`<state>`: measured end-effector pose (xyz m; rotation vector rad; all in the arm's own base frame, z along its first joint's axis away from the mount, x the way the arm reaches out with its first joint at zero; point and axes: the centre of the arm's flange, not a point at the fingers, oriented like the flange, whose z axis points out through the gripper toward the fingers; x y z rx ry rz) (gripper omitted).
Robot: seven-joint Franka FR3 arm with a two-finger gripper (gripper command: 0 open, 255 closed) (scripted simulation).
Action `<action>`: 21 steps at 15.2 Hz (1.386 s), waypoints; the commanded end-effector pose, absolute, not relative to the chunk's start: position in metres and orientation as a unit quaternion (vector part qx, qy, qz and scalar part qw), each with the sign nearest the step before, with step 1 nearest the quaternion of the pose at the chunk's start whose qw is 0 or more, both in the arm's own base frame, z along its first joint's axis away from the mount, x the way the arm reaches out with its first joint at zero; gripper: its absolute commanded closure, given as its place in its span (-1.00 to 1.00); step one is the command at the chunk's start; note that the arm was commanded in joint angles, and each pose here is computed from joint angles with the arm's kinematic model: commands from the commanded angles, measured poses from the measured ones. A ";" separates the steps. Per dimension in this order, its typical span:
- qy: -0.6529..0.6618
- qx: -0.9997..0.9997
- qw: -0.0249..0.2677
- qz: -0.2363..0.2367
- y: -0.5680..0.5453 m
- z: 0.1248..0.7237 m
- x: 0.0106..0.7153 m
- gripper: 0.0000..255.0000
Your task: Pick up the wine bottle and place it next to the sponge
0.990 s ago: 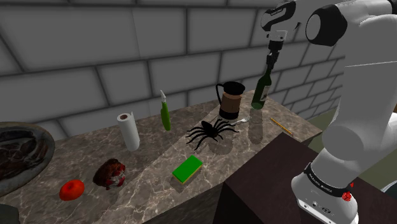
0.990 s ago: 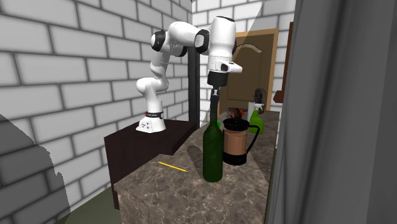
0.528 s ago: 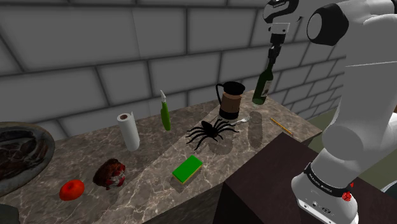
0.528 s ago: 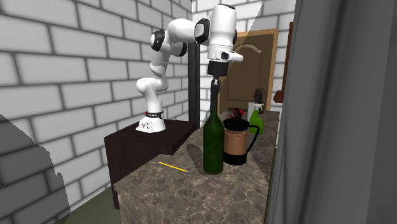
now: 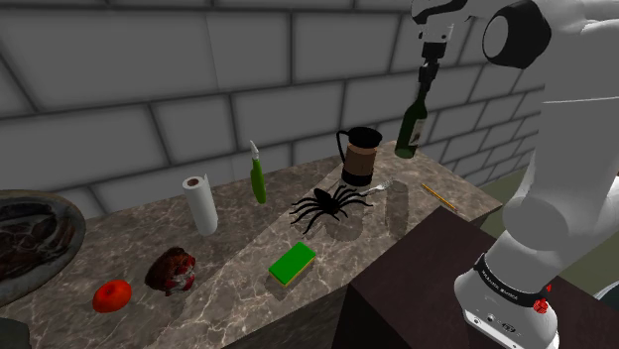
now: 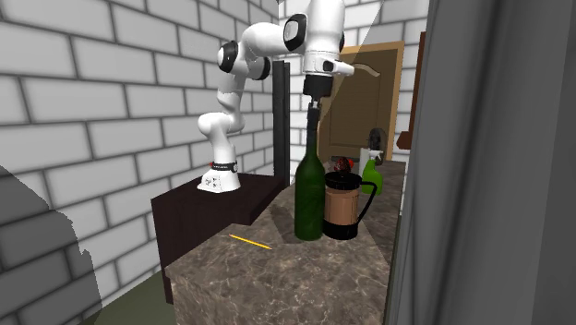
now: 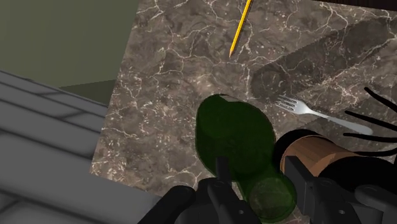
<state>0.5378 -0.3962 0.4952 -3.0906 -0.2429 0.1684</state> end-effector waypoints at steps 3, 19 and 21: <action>-0.078 -0.995 0.018 0.054 -0.347 0.497 0.540 1.00; -0.078 -0.995 0.018 0.054 -0.136 0.498 0.547 1.00; -0.078 -0.995 0.018 0.054 -0.109 0.498 0.548 1.00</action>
